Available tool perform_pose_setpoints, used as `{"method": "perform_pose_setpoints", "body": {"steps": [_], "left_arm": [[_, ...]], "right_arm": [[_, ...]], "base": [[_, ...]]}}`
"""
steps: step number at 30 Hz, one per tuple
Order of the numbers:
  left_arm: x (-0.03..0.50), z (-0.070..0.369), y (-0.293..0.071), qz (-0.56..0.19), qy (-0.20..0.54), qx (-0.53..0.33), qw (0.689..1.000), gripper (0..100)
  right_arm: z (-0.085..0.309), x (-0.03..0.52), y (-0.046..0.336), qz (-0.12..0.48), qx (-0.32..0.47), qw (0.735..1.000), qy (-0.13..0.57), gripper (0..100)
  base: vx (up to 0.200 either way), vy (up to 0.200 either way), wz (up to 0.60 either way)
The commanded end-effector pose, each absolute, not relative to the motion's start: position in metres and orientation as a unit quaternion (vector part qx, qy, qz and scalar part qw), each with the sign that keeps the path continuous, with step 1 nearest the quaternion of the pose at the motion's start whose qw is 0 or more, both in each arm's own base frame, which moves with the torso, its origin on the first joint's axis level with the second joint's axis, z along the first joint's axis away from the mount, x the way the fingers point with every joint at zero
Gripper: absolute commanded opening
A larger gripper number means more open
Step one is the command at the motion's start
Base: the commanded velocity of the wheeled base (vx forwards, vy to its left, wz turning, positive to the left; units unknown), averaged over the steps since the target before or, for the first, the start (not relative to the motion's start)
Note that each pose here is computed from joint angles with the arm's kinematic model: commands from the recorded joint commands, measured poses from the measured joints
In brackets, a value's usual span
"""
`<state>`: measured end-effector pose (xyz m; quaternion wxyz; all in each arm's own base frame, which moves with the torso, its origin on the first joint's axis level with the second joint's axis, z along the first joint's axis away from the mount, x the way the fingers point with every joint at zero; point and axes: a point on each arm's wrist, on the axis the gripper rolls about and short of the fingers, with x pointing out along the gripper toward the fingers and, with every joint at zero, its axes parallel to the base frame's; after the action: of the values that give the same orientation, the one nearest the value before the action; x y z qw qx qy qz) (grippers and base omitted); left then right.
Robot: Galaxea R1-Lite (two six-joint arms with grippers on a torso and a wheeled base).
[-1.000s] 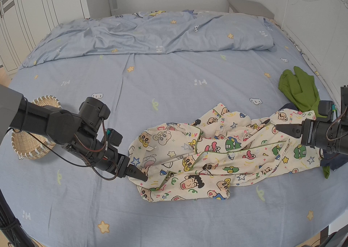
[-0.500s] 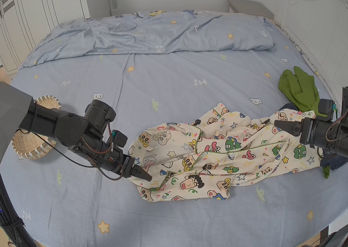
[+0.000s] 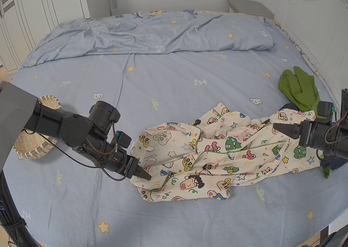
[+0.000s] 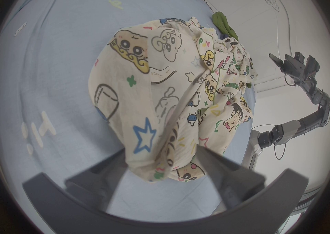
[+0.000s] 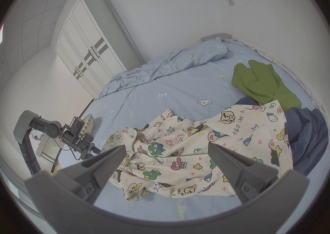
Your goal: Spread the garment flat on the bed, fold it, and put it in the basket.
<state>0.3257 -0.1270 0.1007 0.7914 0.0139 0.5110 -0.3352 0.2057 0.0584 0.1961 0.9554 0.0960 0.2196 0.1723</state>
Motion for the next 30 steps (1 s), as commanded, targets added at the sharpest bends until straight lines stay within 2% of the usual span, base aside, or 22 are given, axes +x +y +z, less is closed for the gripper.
{"method": "perform_pose_setpoints", "body": {"steps": [1,11,13,18,25,30], "left_arm": [[0.327,0.101,-0.127,-0.334,0.511,0.013,0.792,0],[0.331,0.113,-0.124,-0.321,0.492,-0.016,0.809,0],[0.340,0.131,-0.115,-0.292,0.465,-0.069,0.833,0],[0.357,0.156,-0.089,-0.243,0.419,-0.140,0.864,0],[0.375,0.174,-0.056,-0.199,0.372,-0.188,0.887,0],[0.385,0.182,-0.054,-0.193,0.332,-0.222,0.896,0]], "right_arm": [[0.196,0.206,0.059,0.173,0.096,0.955,0.219,100],[0.196,0.205,0.059,0.176,0.096,0.955,0.220,100],[0.195,0.204,0.063,0.184,0.094,0.953,0.222,100],[0.194,0.201,0.066,0.193,0.091,0.951,0.224,100],[0.194,0.200,0.066,0.196,0.091,0.950,0.225,100],[0.194,0.200,0.066,0.195,0.091,0.950,0.224,100]], "base": [[0.000,0.000,0.00],[0.000,0.000,0.00],[0.000,0.000,0.00],[0.000,0.000,0.00],[0.000,0.000,0.00],[0.000,0.000,0.00]]}}
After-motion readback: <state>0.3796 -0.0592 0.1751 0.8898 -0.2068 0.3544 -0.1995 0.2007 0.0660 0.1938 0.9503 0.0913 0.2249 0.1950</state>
